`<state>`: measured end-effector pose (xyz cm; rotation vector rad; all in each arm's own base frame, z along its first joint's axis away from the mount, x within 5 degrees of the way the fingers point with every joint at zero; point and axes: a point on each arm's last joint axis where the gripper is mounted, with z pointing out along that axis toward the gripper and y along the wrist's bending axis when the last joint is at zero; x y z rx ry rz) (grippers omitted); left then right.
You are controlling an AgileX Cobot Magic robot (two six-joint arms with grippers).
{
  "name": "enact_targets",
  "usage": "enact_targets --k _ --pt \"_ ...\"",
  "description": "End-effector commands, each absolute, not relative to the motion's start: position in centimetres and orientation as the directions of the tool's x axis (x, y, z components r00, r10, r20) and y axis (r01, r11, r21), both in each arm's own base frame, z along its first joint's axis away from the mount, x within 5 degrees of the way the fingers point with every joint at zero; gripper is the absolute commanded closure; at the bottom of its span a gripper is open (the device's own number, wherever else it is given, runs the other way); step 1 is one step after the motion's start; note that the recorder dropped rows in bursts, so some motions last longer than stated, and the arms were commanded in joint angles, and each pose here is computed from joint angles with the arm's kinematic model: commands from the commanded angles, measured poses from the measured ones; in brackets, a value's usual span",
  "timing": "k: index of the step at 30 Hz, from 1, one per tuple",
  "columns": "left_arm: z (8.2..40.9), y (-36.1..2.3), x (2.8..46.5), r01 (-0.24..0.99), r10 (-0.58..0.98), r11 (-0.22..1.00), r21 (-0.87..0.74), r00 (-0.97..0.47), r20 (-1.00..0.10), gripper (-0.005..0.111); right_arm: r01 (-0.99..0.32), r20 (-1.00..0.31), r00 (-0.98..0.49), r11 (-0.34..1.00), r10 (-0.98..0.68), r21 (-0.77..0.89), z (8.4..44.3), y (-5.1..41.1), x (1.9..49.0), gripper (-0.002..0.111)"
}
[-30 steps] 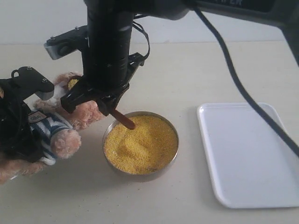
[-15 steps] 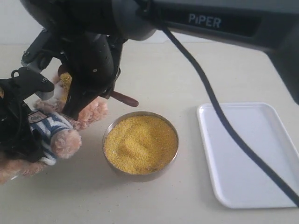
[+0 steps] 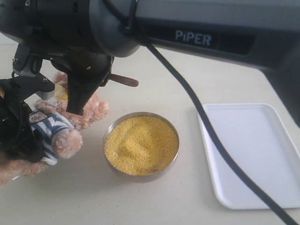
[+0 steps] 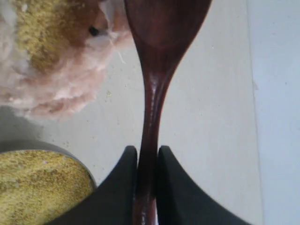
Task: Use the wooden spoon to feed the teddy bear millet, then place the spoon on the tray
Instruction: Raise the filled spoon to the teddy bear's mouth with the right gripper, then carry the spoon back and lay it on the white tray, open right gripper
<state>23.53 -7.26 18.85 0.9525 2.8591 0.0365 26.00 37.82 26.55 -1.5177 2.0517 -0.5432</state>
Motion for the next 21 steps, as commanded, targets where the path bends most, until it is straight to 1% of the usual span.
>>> enact_targets --k 1,4,6,9,12,14,16,17,18,19,21 --pt "18.9 -7.5 23.7 0.587 0.589 0.807 0.061 -0.797 -0.135 0.103 -0.713 -0.095 -0.21 0.219 -0.973 -0.666 26.3 37.5 25.6 0.109" --pt "18.9 -7.5 23.7 0.583 0.585 0.81 0.06 -0.799 -0.14 0.103 -0.674 -0.058 -0.169 0.158 -0.984 -0.722 25.9 37.9 24.9 0.109" --pt "18.9 -7.5 23.8 0.583 0.586 0.81 0.061 -0.798 -0.142 0.103 -0.634 -0.054 -0.156 0.141 -0.986 -0.76 25.8 38.2 24.3 0.109" --pt "18.9 -7.5 23.8 0.582 0.584 0.811 0.061 -0.799 -0.142 0.103 -0.596 -0.062 -0.149 0.139 -0.987 -0.791 25.9 38.5 24.0 0.109" --pt "18.9 -7.5 23.8 0.568 0.57 0.821 0.06 -0.808 -0.148 0.103 -0.61 -0.072 -0.177 0.167 -0.982 -0.775 26.1 38.2 23.9 0.109" --pt "18.9 -7.6 23.8 0.548 0.55 0.834 0.057 -0.821 -0.153 0.103 -0.651 -0.118 -0.231 0.243 -0.966 -0.719 26.8 37.2 24.4 0.109" --pt "18.9 -7.6 23.9 0.523 0.525 0.85 0.055 -0.835 -0.164 0.103 -0.686 -0.183 -0.334 0.372 -0.925 -0.626 27.9 35.0 26.0 0.109" --pt "18.9 -7.6 23.9 0.497 0.498 0.866 0.05 -0.851 -0.166 0.103 -0.69 -0.225 -0.41 0.462 -0.884 -0.557 28.8 33.2 27.2 0.109" --pt "18.9 -7.6 23.9 0.488 0.489 0.872 0.048 -0.857 -0.166 0.103 -0.686 -0.247 -0.442 0.502 -0.862 -0.526 29.4 32.3 27.8 0.109" --pt "18.9 -7.6 23.9 0.45 0.45 0.892 0.041 -0.876 -0.17 0.103 -0.666 -0.291 -0.519 0.594 -0.804 -0.452 30.6 30.0 29.1 0.109" --pt "19.0 -7.5 24.0 0.405 0.407 0.913 0.05 -0.896 -0.177 0.103 -0.616 -0.327 -0.632 0.712 -0.702 -0.337 31.6 26.5 30.2 0.109"
